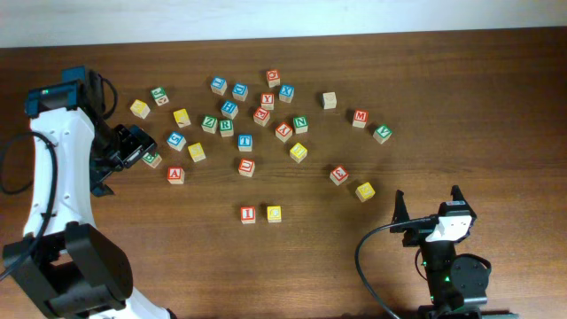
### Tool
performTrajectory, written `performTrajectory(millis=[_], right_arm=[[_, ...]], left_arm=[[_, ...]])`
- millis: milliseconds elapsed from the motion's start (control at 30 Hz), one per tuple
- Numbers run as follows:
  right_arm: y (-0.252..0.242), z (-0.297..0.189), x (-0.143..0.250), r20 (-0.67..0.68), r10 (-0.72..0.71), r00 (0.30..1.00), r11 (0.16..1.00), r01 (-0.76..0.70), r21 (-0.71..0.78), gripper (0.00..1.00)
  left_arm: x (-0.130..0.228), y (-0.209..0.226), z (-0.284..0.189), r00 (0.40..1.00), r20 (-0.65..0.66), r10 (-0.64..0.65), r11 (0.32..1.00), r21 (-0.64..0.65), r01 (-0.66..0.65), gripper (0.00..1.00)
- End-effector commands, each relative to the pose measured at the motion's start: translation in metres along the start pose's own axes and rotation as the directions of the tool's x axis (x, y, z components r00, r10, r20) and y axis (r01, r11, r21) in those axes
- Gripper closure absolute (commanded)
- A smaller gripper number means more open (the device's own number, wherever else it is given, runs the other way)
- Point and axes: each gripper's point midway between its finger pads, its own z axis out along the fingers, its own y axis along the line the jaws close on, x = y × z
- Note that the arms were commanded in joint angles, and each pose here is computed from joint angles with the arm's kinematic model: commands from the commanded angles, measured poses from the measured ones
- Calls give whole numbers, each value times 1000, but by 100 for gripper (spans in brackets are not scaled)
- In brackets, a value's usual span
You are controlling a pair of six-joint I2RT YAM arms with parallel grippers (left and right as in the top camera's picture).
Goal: Spell out ICRA
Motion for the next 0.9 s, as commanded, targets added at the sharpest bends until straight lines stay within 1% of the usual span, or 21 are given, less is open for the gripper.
performTrajectory(millis=[0, 33, 67, 133, 267, 367, 733, 767, 800, 833, 867], right_arm=[[-3, 0, 3, -5, -2, 1000, 1000, 2, 14, 2], [-3, 0, 3, -5, -2, 1000, 1000, 2, 14, 2], [-3, 0, 3, -5, -2, 1000, 1000, 2, 14, 2], [-3, 0, 3, -4, -2, 1000, 1000, 2, 14, 2], [-3, 0, 3, -4, -2, 1000, 1000, 2, 14, 2], [-3, 0, 3, -5, -2, 1000, 1000, 2, 14, 2], [-3, 0, 2, 0, -2, 1000, 1000, 2, 14, 2], [1, 0, -2, 16, -1, 1000, 1000, 1, -7, 2], [13, -1, -6, 30, 9, 1000, 997, -6, -80, 2], [41, -5, -7, 24, 53, 998, 969, -45, -242, 2], [67, -14, -10, 4, 104, 995, 914, -94, -394, 2]], left_arm=[[-5, 8, -6, 999, 50, -15, 999, -28, 16, 1], [-8, 14, -7, 998, 68, -16, 998, -63, 20, 1], [-9, 17, -7, 997, 67, -24, 998, -64, 28, 1], [-12, 19, -6, 997, 64, -48, 997, -52, 51, 1], [-11, 19, -6, 997, 64, -46, 997, -52, 50, 0], [-22, 13, -7, 993, 104, -48, 998, -25, 51, 1], [-22, 13, -7, 993, 104, -48, 998, -25, 51, 1], [-22, 13, -7, 993, 104, -48, 998, -25, 51, 1], [-22, 12, -7, 993, 104, -48, 998, -25, 51, 1], [-22, 13, -7, 993, 104, -48, 998, -25, 51, 1], [-22, 13, -7, 993, 104, -48, 998, -25, 51, 1]])
